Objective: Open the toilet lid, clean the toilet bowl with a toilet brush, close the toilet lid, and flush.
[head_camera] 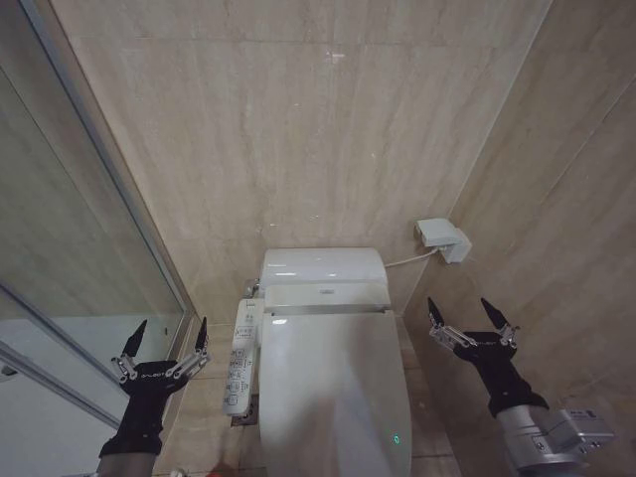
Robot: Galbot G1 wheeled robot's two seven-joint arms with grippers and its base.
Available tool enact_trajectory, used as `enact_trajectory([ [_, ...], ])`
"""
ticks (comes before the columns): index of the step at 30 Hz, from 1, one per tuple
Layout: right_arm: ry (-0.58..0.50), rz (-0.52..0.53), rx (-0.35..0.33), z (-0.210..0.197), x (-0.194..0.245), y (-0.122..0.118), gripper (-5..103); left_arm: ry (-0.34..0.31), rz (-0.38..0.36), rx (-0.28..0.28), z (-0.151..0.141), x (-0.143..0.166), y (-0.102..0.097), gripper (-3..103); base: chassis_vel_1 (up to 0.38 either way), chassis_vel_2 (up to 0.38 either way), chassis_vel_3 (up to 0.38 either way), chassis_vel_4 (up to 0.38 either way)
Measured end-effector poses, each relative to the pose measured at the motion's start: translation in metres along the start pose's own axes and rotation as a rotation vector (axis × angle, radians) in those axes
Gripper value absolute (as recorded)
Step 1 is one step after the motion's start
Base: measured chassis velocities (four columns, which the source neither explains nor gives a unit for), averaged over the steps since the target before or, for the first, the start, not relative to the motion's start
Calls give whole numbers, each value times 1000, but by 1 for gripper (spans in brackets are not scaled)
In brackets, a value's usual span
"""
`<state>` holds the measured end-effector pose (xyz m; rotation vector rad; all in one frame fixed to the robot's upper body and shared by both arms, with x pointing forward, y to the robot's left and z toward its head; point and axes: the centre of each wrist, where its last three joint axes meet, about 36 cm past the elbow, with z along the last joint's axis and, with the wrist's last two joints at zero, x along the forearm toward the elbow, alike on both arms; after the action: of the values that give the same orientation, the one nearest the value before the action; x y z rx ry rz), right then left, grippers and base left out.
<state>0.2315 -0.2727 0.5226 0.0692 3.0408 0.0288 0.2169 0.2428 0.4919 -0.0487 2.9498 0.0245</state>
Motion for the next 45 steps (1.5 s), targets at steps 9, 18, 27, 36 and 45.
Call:
enact_trajectory([
  [9, 0, 0, 0, 0, 0, 0, 100, 1, 0, 0, 0, 0, 0, 100, 15, -20, -11, 10],
  [18, 0, 0, 0, 0, 0, 0, 100, 1, 0, 1, 1, 0, 0, 100, 137, -149, -153, 134],
  [27, 0, 0, 0, 0, 0, 0, 100, 2, 0, 1, 1, 0, 0, 100, 252, -244, -245, 249],
  [36, 0, 0, 0, 0, 0, 0, 100, 2, 0, 2, 1, 0, 0, 100, 345, -338, -342, 340],
  [45, 0, 0, 0, 0, 0, 0, 100, 2, 0, 2, 1, 0, 0, 100, 372, -367, -359, 347],
])
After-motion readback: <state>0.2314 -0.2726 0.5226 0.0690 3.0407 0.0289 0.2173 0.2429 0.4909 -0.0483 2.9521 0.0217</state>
